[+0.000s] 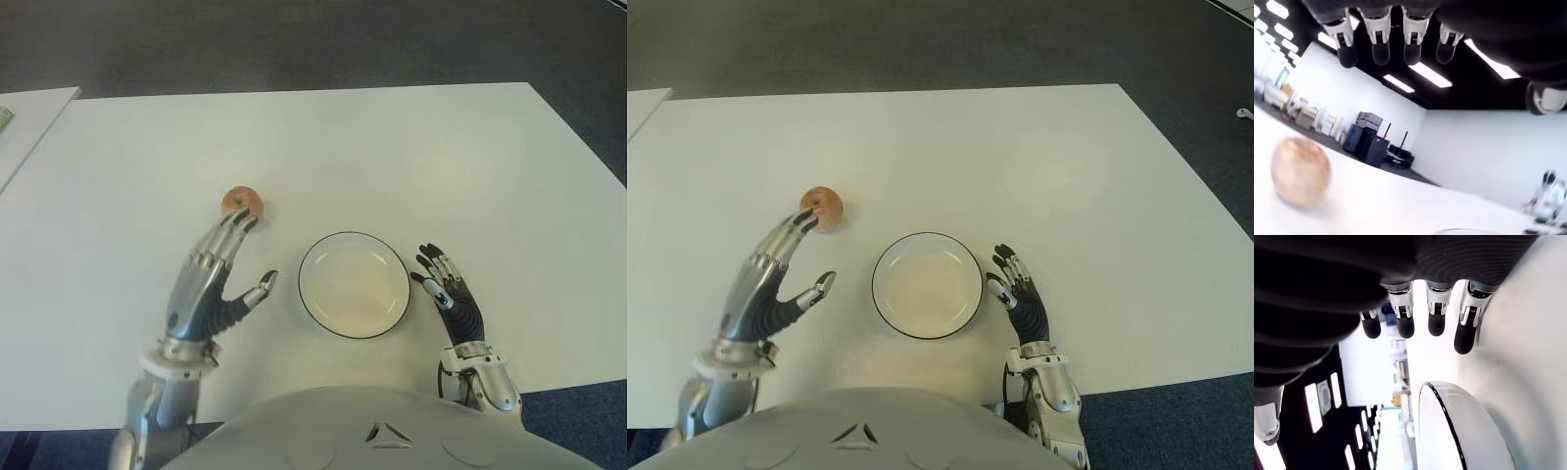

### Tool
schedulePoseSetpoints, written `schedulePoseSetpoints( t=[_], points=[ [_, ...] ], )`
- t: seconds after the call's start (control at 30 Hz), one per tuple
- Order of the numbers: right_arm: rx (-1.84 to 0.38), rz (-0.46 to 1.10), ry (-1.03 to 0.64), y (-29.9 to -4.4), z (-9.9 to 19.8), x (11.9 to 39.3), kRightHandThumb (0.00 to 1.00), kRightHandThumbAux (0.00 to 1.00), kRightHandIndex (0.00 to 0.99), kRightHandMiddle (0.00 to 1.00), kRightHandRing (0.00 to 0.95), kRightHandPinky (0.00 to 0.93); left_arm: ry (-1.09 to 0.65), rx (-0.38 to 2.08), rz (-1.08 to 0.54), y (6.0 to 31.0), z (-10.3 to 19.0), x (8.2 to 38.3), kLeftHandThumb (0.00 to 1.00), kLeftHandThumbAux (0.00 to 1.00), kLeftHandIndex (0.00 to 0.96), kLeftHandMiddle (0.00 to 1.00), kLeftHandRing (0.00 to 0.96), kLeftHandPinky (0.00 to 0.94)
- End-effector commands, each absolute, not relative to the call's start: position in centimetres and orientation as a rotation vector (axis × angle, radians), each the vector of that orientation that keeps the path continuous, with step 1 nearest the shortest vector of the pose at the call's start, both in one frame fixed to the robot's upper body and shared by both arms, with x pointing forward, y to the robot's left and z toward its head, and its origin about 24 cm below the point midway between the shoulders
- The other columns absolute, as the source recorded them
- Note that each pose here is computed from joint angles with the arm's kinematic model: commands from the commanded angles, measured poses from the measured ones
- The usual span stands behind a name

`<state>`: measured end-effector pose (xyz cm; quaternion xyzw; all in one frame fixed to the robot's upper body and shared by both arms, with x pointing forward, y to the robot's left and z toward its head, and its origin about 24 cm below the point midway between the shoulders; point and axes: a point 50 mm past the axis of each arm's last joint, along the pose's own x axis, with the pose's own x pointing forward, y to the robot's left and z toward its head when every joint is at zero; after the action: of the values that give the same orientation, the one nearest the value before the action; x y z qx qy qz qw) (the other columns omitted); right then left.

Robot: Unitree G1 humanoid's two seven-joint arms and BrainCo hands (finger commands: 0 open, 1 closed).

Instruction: Put the apples into the plate.

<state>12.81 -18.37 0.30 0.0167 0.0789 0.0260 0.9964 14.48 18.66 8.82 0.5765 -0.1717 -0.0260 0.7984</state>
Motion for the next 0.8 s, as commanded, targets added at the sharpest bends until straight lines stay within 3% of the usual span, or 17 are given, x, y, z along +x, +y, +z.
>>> schedulePoseSetpoints(
  t=[0.03,0.53,0.8],
  points=[
    [0.012,0.067,0.229,-17.9,-0.7,12.1,0.136,0.501,0.000,0.000,0.000,0.000,-0.409,1.599,-0.048,19.9,10.0,18.1,0.020,0.202,0.000,0.000,0.000,0.000],
    [0.032,0.064,0.231,-17.9,-0.7,11.8,0.139,0.486,0.000,0.000,0.000,0.000,-0.371,1.849,-0.329,20.8,8.1,24.9,0.100,0.148,0.000,0.000,0.000,0.000],
    [0.042,0.069,0.234,-18.1,-0.6,11.3,0.137,0.477,0.000,0.000,0.000,0.000,-0.314,1.864,-0.461,20.4,6.4,26.1,0.118,0.148,0.000,0.000,0.000,0.000]
  ],
)
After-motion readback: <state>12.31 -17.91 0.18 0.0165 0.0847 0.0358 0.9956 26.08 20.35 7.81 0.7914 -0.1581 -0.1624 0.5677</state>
